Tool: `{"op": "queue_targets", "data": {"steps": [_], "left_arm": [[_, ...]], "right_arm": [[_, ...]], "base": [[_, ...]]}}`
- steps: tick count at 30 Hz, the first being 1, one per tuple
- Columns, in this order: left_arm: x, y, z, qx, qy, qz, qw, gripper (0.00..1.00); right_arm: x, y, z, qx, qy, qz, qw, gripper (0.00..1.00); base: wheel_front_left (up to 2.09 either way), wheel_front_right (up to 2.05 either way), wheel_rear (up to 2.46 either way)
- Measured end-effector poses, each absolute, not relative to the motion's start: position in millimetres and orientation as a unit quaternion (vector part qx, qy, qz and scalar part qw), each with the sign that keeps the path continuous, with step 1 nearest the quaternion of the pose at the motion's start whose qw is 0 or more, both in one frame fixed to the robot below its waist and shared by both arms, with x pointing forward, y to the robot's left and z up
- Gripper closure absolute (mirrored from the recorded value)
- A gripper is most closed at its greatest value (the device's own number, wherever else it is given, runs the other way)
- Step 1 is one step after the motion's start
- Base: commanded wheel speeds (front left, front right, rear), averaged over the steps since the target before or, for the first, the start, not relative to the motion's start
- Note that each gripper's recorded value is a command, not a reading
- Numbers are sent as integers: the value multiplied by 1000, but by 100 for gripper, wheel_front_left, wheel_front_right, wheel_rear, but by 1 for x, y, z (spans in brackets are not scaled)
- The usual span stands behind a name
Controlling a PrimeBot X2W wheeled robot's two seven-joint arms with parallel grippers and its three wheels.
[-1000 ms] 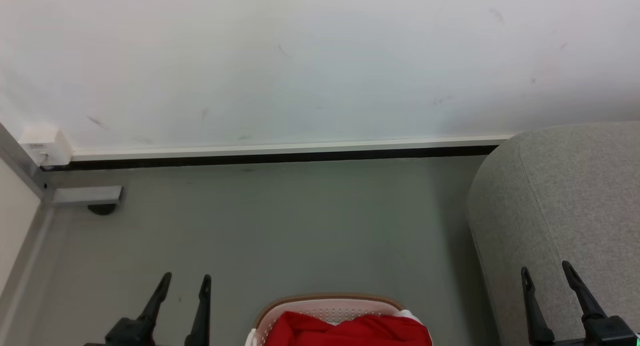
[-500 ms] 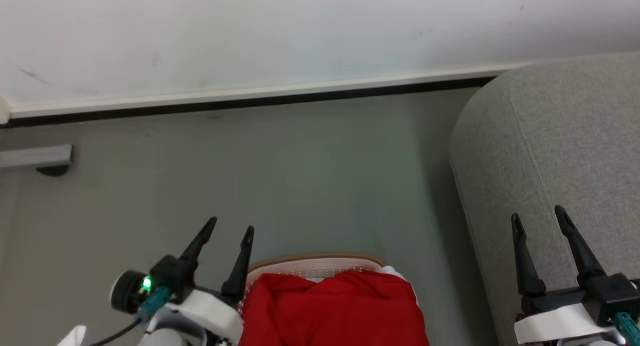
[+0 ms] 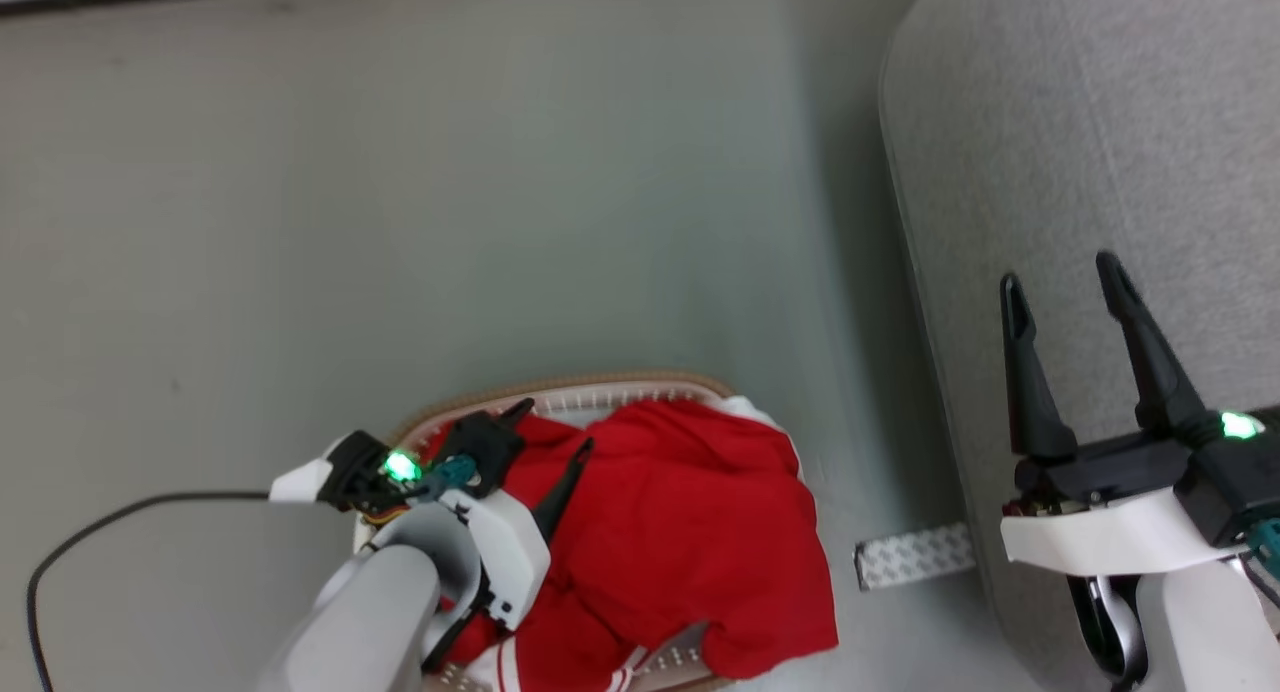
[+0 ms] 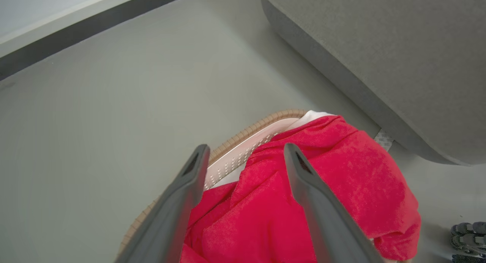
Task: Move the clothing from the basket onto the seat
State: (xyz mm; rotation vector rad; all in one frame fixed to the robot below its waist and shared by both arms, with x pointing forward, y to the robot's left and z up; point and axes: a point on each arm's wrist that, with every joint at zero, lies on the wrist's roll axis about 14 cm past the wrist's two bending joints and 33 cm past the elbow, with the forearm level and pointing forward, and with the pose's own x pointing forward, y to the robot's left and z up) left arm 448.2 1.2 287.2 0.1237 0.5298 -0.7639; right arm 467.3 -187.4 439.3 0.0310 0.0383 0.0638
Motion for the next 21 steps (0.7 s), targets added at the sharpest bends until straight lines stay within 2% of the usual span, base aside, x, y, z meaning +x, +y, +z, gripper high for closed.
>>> {"op": "queue_targets", "data": {"steps": [9,20,21], "left_arm": [[421,-1,189,100,378,-426,816,0],[437,9,120,138,421,-436,783,0],[429,8,113,136,435,-442,772,0]], "right_arm": [[490,-193,394,19,53,28,998,0],[503,-194,344,24,89,29,995,0],[503,-194,339,25,94,28,995,0]], "base": [[0,0,0],[0,0,0],[0,0,0]]}}
